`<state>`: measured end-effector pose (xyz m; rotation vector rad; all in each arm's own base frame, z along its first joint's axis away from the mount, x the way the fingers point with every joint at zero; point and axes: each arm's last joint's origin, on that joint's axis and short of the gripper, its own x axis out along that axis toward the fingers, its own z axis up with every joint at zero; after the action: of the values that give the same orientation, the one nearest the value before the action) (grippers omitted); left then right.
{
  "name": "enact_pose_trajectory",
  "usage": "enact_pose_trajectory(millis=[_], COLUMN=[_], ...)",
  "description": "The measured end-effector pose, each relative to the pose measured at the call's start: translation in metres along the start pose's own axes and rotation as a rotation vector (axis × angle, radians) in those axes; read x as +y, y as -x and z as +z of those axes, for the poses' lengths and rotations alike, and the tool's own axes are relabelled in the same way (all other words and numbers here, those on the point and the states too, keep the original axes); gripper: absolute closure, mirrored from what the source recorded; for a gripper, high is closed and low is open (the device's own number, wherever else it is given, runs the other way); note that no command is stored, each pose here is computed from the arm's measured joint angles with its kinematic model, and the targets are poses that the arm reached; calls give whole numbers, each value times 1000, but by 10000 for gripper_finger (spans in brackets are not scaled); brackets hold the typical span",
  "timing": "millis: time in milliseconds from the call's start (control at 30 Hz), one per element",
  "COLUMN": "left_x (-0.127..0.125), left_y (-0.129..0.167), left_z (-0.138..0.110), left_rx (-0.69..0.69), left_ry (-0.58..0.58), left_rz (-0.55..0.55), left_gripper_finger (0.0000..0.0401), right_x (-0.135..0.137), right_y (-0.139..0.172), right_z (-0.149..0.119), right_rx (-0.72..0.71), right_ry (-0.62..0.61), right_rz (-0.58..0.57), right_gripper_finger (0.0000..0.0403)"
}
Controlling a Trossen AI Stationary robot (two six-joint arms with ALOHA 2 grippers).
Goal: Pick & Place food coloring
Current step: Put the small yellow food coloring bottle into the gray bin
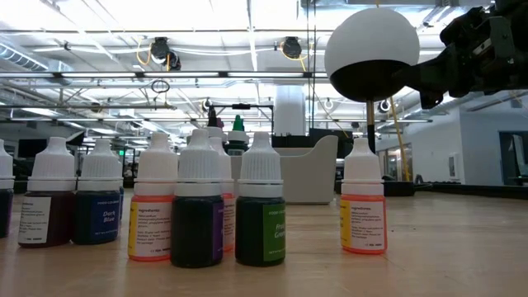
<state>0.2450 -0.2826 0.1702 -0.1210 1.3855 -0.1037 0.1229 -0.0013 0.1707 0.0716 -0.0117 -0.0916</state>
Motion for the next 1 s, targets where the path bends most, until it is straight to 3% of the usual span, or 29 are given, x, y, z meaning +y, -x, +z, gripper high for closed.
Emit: enact_pose_trajectory(millis=[567,1000], left_x=[0,0], left_y=[0,0], left_z=[0,1], left_rx=[-7,-11], left_ry=[5,-6], left_rz=[6,0], left_gripper_finger=[179,277], right_x=[0,0], right_y=[0,0], right_z=[0,0], right_rx=[1,2], right_ry=[4,4], right_rz=[0,0], right_gripper_finger=[403,403])
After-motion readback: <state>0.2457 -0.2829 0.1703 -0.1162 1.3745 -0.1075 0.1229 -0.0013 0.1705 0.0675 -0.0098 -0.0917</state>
